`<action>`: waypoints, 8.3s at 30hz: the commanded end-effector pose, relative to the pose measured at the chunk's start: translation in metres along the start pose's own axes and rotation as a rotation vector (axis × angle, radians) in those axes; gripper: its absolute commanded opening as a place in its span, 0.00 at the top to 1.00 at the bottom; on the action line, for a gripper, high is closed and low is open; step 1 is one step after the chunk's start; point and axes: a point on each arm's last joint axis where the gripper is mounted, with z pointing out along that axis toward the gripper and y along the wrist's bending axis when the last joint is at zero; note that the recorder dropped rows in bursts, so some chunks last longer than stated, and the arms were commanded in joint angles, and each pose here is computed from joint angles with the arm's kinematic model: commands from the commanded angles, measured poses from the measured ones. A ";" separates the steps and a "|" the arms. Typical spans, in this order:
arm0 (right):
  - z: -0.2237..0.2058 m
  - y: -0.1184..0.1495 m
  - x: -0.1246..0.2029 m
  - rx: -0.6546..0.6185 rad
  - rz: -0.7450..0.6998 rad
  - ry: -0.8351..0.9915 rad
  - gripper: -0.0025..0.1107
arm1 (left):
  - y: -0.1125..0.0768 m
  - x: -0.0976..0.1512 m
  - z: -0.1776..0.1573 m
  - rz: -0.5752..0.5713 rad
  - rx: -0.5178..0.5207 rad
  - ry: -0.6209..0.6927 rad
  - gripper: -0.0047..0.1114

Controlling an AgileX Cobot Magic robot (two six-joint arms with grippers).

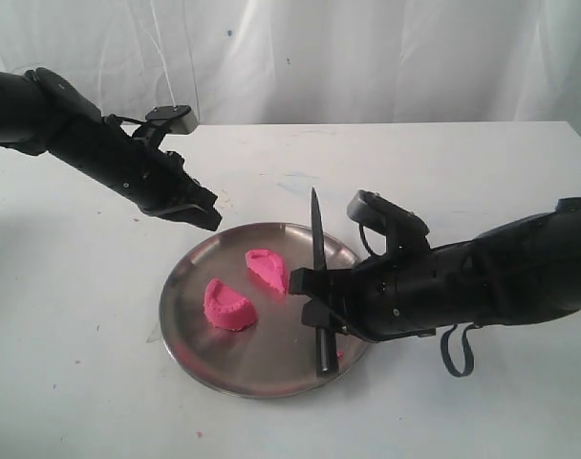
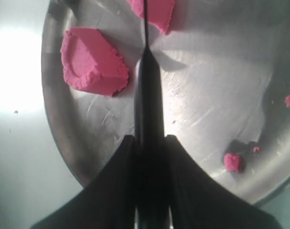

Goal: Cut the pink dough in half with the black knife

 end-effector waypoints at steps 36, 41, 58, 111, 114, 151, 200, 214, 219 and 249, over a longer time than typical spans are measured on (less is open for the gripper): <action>0.035 -0.030 -0.014 -0.078 0.059 0.064 0.67 | 0.014 -0.013 -0.006 -0.006 -0.175 -0.143 0.96; 0.028 -0.028 -0.018 -0.082 0.051 0.039 0.67 | 0.014 -0.013 -0.006 -0.006 -0.175 -0.143 0.96; -0.041 -0.001 -0.020 -0.070 -0.082 -0.153 0.68 | 0.015 -0.014 -0.006 -0.006 -0.189 -0.154 0.96; -0.203 0.038 0.067 0.011 -1.083 -0.354 0.98 | 0.016 -0.014 -0.006 -0.006 -0.191 -0.155 0.96; -0.206 0.032 0.075 0.005 -0.973 -0.430 0.98 | 0.016 -0.014 -0.006 -0.006 -0.191 -0.155 0.96; -0.202 -0.067 0.145 0.313 -0.456 -0.996 0.98 | 0.016 -0.014 -0.006 -0.006 -0.191 -0.155 0.96; -0.201 -0.075 0.148 0.408 -0.339 -0.975 0.98 | 0.016 -0.014 -0.006 -0.006 -0.194 -0.157 0.96; -0.201 -0.075 0.148 0.400 -0.326 -0.978 0.98 | -0.058 -0.019 -0.073 0.114 -0.308 -0.364 0.96; -0.201 -0.075 0.148 0.400 -0.326 -0.978 0.98 | -0.138 -0.004 -0.127 0.246 -0.292 -0.542 0.96; -0.201 -0.075 0.148 0.400 -0.326 -0.978 0.98 | -0.185 0.212 -0.191 0.331 -0.230 -0.702 0.96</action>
